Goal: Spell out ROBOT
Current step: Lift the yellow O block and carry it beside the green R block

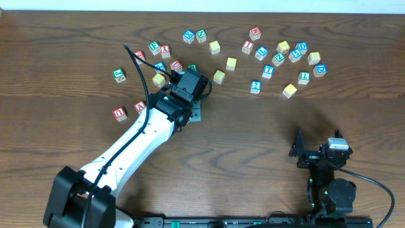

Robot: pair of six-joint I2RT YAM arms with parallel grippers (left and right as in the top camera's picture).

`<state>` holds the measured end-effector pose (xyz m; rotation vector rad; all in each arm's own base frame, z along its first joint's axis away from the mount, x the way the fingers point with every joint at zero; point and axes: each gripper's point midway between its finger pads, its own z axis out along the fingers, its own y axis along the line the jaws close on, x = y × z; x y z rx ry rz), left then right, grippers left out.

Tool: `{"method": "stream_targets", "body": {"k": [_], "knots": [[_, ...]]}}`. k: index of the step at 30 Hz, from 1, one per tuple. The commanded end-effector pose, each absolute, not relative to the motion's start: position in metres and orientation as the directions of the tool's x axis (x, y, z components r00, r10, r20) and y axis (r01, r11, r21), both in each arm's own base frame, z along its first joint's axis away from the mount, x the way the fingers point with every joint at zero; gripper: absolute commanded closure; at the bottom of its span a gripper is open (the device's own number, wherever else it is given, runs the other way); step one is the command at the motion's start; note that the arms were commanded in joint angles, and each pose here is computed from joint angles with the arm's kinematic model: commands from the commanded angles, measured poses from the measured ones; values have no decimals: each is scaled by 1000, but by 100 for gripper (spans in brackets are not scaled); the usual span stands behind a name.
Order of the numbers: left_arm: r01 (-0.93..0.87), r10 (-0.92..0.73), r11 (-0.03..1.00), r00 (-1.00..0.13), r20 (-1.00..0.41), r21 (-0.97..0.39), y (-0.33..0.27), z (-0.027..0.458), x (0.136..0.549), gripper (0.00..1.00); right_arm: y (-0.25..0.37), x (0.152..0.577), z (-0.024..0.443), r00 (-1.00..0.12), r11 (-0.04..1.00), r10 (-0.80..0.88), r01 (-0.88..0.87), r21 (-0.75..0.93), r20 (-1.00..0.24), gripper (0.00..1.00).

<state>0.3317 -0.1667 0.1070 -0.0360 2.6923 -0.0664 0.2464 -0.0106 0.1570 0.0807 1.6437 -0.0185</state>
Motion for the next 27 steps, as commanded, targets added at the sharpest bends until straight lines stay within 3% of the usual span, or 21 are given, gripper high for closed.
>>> {"method": "stream_targets", "body": {"k": [1,15,27], "knots": [[-21,-44,998,-908,-417,-58,-166,96,325,81,-10,246,157,-70,997,48,62,43,-996,1],[59,33,997,-920,-390,-54,-171,81,320,80,-10,246,157,-70,997,48,62,43,-996,1],[62,54,998,-950,-306,-16,-173,37,321,80,-10,246,157,-70,997,48,62,43,-996,1]]}}
